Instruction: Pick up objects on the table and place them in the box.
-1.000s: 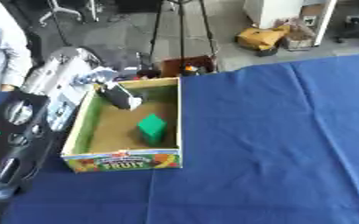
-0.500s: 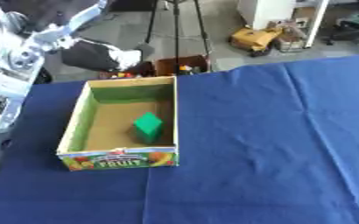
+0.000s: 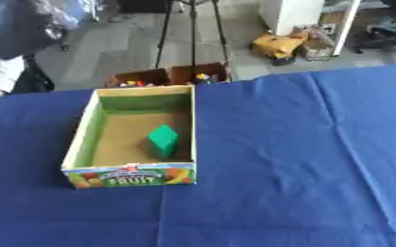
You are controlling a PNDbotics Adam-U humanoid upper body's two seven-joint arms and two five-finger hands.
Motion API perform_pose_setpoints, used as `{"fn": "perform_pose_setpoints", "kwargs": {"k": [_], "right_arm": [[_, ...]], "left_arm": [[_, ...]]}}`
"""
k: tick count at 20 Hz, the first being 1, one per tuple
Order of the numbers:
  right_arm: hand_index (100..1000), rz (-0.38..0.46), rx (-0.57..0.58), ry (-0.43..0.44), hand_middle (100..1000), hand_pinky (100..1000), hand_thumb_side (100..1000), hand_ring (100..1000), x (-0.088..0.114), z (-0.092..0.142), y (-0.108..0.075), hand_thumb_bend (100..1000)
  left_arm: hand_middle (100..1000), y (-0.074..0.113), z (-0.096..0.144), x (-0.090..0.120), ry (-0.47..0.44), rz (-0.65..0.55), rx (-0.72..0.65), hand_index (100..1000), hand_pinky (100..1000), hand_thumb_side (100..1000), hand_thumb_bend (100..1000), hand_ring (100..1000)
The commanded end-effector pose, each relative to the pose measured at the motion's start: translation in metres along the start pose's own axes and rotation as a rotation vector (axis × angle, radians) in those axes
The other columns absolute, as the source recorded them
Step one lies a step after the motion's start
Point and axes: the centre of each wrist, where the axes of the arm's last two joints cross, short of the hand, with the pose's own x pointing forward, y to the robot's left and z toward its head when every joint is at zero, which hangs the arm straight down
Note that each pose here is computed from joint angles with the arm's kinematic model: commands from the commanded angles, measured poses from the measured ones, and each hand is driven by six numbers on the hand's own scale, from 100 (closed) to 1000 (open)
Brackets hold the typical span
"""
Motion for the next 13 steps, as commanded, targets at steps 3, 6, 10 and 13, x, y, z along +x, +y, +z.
{"fn": "perform_pose_setpoints", "kwargs": {"k": [3, 6, 10, 13], "right_arm": [[651, 0.014, -0.016, -0.052, 498, 715, 721, 687, 0.005, -0.011, -0.003, 100], [651, 0.019, -0.024, -0.063, 501, 713, 722, 687, 0.005, -0.014, -0.004, 100], [649, 0.022, -0.036, -0.078, 506, 710, 724, 687, 0.005, -0.017, -0.003, 100], [649, 0.025, -0.042, -0.085, 509, 707, 725, 687, 0.006, -0.018, -0.003, 100]], "left_arm": [[865, 0.012, 0.007, 0.000, -0.027, 0.285, 0.240, 1000, 769, 1000, 380, 855], [867, 0.012, 0.013, -0.005, -0.045, 0.371, 0.324, 1000, 776, 1000, 349, 857], [824, 0.009, 0.022, -0.011, -0.050, 0.419, 0.378, 1000, 771, 1000, 375, 843], [827, 0.006, 0.029, -0.015, -0.051, 0.439, 0.423, 1000, 767, 1000, 392, 838]]}}
